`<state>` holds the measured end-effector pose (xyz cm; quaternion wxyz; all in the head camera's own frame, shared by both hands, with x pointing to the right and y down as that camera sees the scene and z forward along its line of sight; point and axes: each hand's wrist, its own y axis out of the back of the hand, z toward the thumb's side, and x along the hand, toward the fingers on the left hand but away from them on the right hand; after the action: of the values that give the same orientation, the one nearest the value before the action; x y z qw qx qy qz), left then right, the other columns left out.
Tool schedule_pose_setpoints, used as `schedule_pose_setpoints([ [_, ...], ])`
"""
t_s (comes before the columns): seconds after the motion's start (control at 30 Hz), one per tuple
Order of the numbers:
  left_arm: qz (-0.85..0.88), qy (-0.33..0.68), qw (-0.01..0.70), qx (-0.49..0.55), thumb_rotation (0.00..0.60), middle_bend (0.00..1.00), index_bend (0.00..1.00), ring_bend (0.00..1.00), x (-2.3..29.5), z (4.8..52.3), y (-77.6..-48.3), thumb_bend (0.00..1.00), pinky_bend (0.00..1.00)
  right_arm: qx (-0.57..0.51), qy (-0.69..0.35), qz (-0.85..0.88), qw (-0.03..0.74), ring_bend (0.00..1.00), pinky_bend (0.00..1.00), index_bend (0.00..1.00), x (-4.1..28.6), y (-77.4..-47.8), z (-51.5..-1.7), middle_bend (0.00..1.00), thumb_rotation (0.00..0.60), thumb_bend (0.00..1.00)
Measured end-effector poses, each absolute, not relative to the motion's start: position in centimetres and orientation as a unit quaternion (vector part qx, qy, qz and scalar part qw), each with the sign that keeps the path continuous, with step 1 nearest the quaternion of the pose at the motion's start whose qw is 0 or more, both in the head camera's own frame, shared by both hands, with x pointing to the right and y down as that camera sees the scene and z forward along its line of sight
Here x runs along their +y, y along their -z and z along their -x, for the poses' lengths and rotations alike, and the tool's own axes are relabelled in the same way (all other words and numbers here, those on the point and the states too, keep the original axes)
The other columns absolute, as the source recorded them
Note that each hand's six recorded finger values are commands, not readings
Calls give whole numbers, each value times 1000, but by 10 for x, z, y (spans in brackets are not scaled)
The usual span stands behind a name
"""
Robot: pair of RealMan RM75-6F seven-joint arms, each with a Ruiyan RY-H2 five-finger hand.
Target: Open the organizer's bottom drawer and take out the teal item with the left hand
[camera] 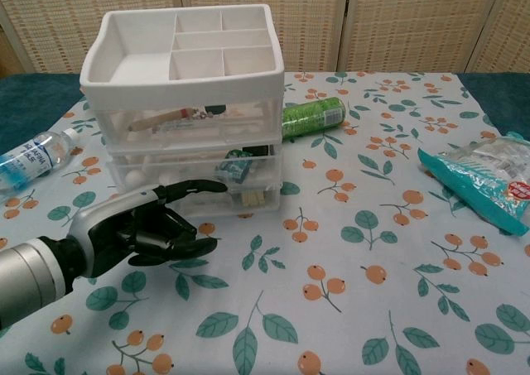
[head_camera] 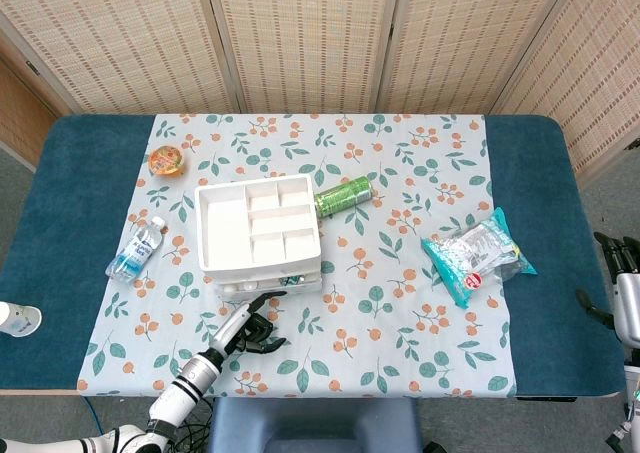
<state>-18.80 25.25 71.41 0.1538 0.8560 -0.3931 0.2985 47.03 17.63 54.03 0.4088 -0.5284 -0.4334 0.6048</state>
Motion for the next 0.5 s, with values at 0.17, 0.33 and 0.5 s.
schedule_pose_setpoints([
  [0.17, -855, -303, 154, -392, 600, 905, 67, 930, 256, 191, -714, 266, 1000, -433, -605, 528, 410, 179, 180, 117, 176, -540, -470, 222, 600, 258],
  [0.33, -857, -309, 148, -386, 600, 898, 54, 926, 260, 193, -710, 267, 1000, -433, -605, 528, 409, 180, 180, 117, 176, -540, -470, 225, 600, 258],
  [0.5, -859, -314, 128, -384, 600, 896, 57, 922, 262, 196, -705, 267, 1000, -433, -603, 528, 412, 180, 180, 117, 176, -538, -469, 226, 600, 258],
])
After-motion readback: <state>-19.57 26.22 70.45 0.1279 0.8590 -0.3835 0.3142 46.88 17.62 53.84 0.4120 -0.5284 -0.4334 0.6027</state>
